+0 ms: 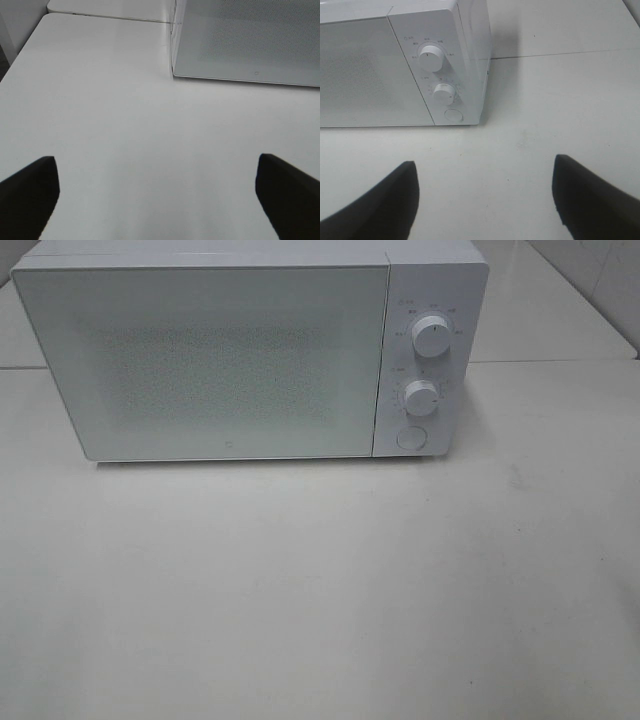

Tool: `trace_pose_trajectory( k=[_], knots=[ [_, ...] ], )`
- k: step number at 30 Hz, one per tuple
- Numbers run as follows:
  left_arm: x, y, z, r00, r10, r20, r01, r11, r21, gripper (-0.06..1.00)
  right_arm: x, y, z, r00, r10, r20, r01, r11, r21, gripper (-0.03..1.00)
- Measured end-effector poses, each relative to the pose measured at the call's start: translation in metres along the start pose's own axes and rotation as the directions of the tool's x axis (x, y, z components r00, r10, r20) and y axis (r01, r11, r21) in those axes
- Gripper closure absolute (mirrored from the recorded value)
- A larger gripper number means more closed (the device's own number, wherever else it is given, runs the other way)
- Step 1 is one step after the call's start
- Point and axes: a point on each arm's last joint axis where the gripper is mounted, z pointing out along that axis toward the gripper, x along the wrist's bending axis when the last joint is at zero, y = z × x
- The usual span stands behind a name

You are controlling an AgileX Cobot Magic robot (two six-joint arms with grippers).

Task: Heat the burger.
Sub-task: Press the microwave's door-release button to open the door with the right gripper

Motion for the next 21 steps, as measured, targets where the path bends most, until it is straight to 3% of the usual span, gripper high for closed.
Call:
trace_pose_trajectory(
  k=[10, 21],
  knots=[
    [0.000, 0.000, 0.000, 1.000, 0.000, 0.000, 0.000, 1.000, 0.000, -0.04, -0.004, 0.010, 0.046, 1.000, 0.019, 0.022, -0.021, 0.998, 0.057, 0.23],
    [0.000, 0.000, 0.000, 1.000, 0.000, 0.000, 0.000, 1.000, 0.000, -0.04, -0.013, -0.001, 0.095, 0.998, 0.030, 0.060, -0.029, 0.999, -0.023, 0.23]
  ],
)
